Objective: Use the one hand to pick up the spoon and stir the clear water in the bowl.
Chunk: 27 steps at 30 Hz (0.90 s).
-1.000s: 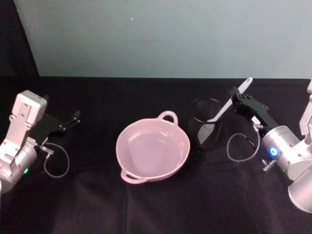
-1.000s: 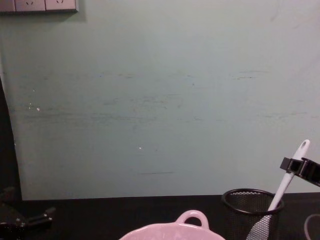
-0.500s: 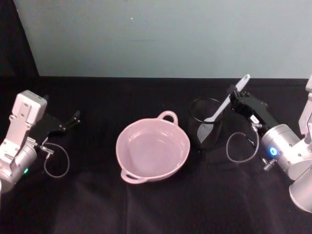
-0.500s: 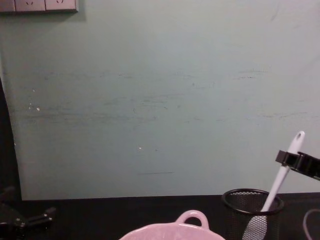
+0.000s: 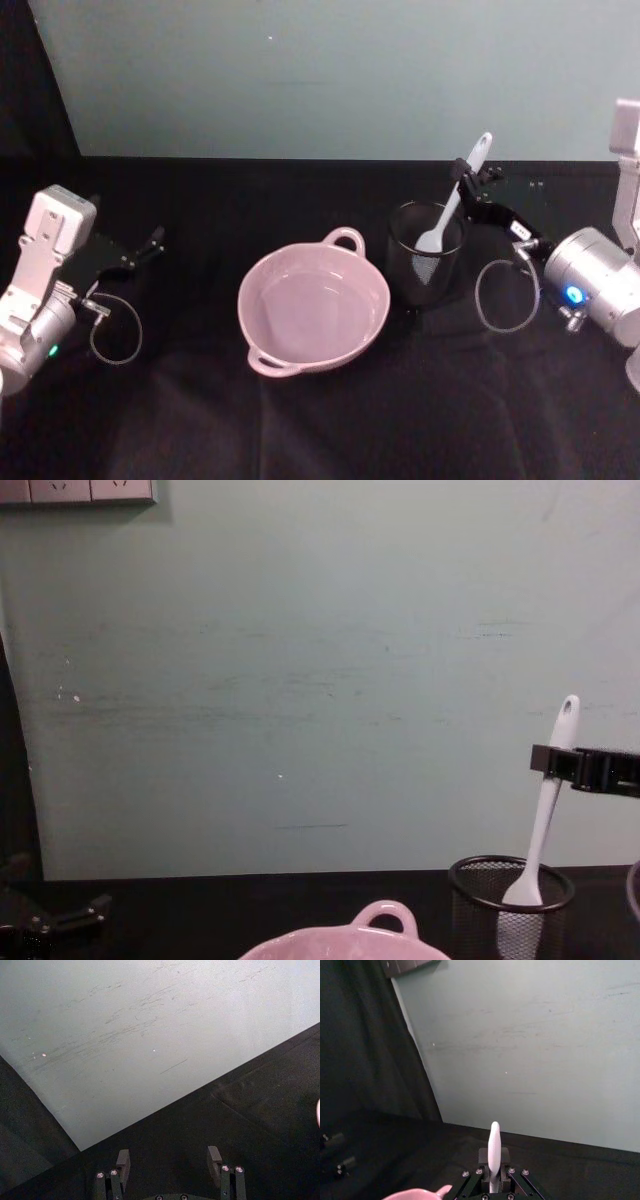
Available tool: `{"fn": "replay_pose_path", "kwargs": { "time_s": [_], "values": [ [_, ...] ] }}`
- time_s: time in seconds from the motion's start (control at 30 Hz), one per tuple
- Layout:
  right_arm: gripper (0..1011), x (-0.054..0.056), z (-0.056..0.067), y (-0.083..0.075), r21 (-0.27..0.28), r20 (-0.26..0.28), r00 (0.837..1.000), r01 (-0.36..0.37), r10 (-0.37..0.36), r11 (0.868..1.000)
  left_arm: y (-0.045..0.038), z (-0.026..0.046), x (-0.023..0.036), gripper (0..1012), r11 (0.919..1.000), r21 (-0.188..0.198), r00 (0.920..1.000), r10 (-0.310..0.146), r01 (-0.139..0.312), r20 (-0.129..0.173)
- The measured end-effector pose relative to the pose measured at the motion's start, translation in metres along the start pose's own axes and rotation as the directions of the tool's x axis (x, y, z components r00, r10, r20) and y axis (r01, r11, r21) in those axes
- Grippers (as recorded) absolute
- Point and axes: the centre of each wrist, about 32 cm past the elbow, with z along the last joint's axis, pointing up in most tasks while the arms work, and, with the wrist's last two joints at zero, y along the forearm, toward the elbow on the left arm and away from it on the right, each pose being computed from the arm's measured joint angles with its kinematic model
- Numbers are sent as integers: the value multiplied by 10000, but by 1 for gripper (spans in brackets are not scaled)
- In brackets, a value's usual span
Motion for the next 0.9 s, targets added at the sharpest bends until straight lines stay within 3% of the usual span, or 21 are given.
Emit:
{"fn": "replay_pose_path", "kwargs": {
  "time_s": [0.37, 0.73, 0.9],
  "values": [
    [116, -22, 427, -4, -604, 1152, 9931, -153, 222, 9981, 0, 0, 0, 1011, 10000, -1, 10000, 0, 0, 1],
    [114, -115, 836, 3, -445, 1749, 9829, -504, 574, 9977, 0, 0, 0, 1011, 10000, -1, 10000, 1, -1, 1],
    [116, -166, 968, 18, -230, 1707, 9817, -824, 851, 9963, 0, 0, 0, 1011, 10000, -1, 10000, 0, 0, 1]
  ]
}}
